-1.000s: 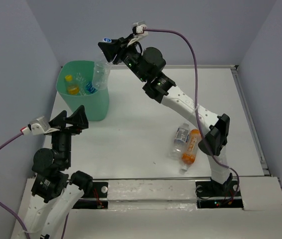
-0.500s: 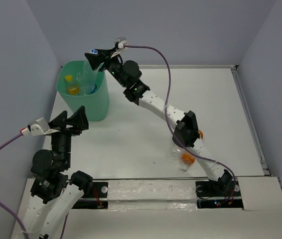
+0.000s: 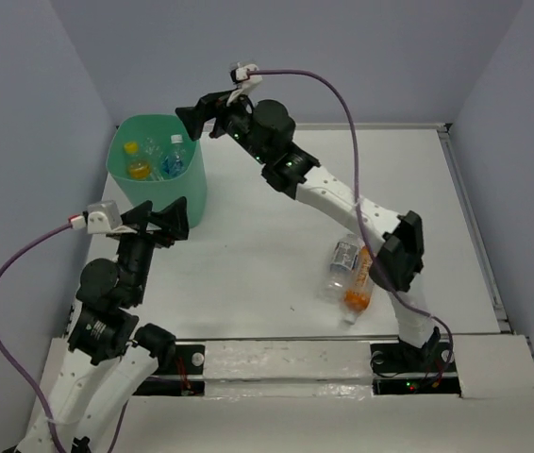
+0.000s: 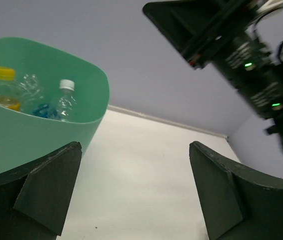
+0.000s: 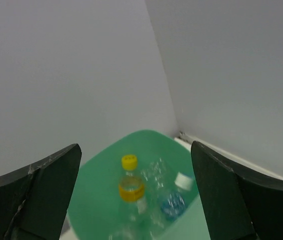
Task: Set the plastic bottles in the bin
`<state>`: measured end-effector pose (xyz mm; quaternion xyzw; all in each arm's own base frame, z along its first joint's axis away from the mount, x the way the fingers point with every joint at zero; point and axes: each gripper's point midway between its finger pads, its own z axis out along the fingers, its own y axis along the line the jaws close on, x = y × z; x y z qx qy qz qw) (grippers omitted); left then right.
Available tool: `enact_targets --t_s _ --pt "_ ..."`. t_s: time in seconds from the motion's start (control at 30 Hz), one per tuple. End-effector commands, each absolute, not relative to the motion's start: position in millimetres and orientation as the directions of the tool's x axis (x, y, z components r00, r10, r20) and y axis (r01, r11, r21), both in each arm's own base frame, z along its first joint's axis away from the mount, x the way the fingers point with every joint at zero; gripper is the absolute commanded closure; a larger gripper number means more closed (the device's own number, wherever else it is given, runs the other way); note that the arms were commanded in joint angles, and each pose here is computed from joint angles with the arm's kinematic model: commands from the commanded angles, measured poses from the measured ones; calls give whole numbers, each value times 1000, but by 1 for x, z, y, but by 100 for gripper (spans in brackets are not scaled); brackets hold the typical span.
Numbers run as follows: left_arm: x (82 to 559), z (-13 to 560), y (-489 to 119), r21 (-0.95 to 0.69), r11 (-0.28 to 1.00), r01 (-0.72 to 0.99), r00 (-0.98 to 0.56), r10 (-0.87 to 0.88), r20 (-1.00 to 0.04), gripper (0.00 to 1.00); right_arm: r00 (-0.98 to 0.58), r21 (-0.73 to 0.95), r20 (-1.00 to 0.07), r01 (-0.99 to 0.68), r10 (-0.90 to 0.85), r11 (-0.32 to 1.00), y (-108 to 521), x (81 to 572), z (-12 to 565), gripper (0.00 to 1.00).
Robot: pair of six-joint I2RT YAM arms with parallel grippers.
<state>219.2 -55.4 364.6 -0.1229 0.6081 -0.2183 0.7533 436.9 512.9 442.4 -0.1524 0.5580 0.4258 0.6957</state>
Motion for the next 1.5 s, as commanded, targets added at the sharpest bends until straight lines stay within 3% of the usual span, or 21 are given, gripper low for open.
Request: enact_targets --t_s 0.0,0.07,0.2,0.3,0.6,0.9,1.13,1.47 --pt "233 355 -114 -404 833 378 5 -438 -899 1 69 210 -945 -619 319 757 418 414 452 7" --pt "236 349 -137 -409 792 452 -73 -425 -902 1 62 267 -940 -484 336 834 348 403 452 9" --pt "236 321 -209 -465 627 625 -335 -322 -886 1 -127 374 -926 -180 355 910 217 390 348 11" --pt "224 294 -261 -531 545 649 -470 -262 -843 1 -275 398 -876 56 397 916 137 367 260 14" --pt "231 219 -371 -452 666 593 -562 -60 -825 1 -322 326 -839 349 439 879 51 298 176 12" --pt "228 155 -432 -236 749 620 -542 191 -818 1 -239 406 -812 423 532 810 16 281 167 15" --pt "246 138 -448 -122 799 589 -507 249 -825 1 -189 427 -827 401 529 811 9 270 175 20" --pt "256 103 -463 -62 809 585 -517 313 -797 1 -288 501 -741 363 606 786 33 259 143 20"
